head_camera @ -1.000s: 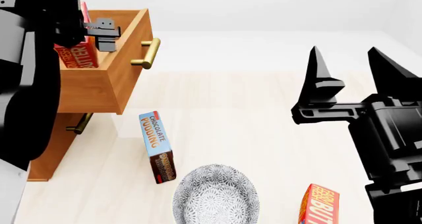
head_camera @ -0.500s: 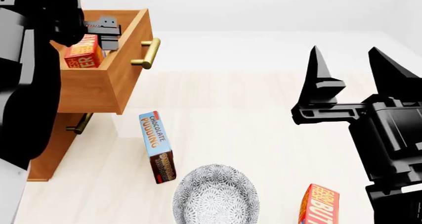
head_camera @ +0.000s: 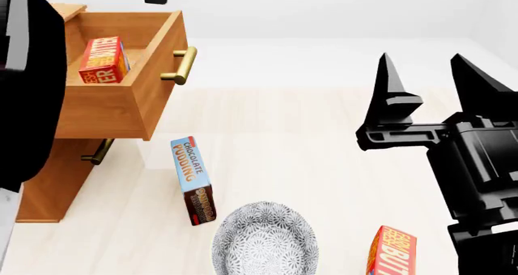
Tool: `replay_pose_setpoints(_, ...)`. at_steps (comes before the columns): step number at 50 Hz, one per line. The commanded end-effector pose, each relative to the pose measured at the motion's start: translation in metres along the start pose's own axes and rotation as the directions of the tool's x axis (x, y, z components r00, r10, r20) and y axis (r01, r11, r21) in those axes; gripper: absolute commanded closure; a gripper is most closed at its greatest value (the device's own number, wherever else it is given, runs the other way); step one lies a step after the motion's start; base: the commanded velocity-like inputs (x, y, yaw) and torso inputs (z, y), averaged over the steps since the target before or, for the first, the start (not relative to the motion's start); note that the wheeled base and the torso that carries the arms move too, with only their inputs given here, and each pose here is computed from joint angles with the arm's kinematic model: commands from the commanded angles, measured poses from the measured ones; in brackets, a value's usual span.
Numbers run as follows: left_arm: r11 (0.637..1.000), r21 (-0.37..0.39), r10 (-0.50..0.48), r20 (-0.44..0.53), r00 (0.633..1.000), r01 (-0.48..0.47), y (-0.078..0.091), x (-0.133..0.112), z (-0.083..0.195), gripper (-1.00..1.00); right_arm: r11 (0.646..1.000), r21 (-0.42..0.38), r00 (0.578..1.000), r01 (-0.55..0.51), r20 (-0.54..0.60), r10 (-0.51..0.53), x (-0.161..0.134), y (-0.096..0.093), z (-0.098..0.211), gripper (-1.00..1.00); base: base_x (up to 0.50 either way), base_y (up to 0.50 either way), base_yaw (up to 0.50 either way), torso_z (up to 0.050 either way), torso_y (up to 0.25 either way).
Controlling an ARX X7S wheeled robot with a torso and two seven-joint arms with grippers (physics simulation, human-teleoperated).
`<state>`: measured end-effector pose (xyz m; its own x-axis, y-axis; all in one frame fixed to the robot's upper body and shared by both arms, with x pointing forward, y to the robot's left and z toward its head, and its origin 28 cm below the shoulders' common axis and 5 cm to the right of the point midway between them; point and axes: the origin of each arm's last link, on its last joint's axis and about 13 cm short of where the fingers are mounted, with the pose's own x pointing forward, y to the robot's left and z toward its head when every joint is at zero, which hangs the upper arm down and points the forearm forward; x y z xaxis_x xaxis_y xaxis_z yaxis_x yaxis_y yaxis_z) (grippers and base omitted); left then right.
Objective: Put the butter at the front in the top drawer of the cabinet and close it.
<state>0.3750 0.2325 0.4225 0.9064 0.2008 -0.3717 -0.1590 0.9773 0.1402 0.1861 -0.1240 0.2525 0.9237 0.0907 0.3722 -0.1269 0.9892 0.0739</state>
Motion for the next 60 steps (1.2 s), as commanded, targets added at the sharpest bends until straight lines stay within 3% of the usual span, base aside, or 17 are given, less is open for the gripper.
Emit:
replay_pose_setpoints(1,0.970,0.123,-0.222,0.092,0.971,0.210,-0.025,-0.015,0.018,-1.00,1.000,0.002,1.000,-0.006,0.000,0.006,0.001,0.001,-0.001,-1.00,0.00,0.00,0.00,0.000,0.000)
replay_pose_setpoints(10,0.848,0.300,-0.478,0.079,0.875,0.437,-0.079,-0.026,0.012,-1.00,1.000,0.009,1.000,-0.006,0.001,0.006,-0.001,0.000,-0.004,-1.00,0.00,0.00,0.00,0.000,0.000)
replay_pose_setpoints(16,0.760,0.345,-0.594,0.024,0.804,0.551,-0.109,-0.034,-0.002,-1.00,1.000,0.012,1.000,0.004,0.003,-0.004,-0.003,-0.001,-0.005,-1.00,0.00,0.00,0.00,0.000,0.000)
replay_pose_setpoints(22,0.700,0.372,-0.637,-0.061,0.768,0.610,-0.126,-0.036,-0.020,-1.00,1.000,0.017,1.000,0.012,0.005,-0.012,-0.006,-0.003,-0.007,-1.00,0.00,0.00,0.00,0.000,0.000)
replay_pose_setpoints(30,0.657,0.371,-0.659,-0.141,0.739,0.656,-0.134,-0.040,-0.040,-1.00,1.000,0.021,1.000,0.013,0.005,-0.013,-0.006,-0.002,-0.008,-1.00,0.00,0.00,0.00,0.000,0.000)
replay_pose_setpoints(33,0.651,0.369,-0.656,-0.166,0.737,0.663,-0.134,-0.039,-0.048,-1.00,1.000,0.022,1.000,0.013,0.005,-0.013,-0.006,-0.001,-0.008,-1.00,0.00,0.00,0.00,0.000,0.000)
replay_pose_setpoints(43,0.682,0.339,-0.592,-0.264,0.761,0.648,-0.132,-0.022,-0.069,-1.00,1.000,0.024,1.000,0.014,0.009,-0.014,-0.008,-0.002,-0.008,-1.00,0.00,0.00,0.00,0.000,0.000)
replay_pose_setpoints(48,0.721,0.354,-0.514,-0.302,0.803,0.595,-0.127,-0.010,-0.078,-1.00,1.000,0.025,1.000,0.016,0.009,-0.017,-0.008,-0.001,-0.007,-1.00,0.00,0.00,0.00,0.000,0.000)
replay_pose_setpoints(56,0.740,0.320,-0.469,-0.386,0.794,0.592,-0.119,0.000,-0.098,-1.00,0.999,0.031,1.000,0.016,0.007,-0.016,-0.007,-0.001,-0.008,-1.00,0.00,0.00,0.00,0.000,0.000)
replay_pose_setpoints(60,0.767,0.311,-0.422,-0.414,0.807,0.561,-0.114,0.007,-0.107,-1.00,0.999,0.031,1.000,0.017,0.007,-0.018,-0.008,-0.002,-0.009,-1.00,0.00,0.00,0.00,0.000,0.000)
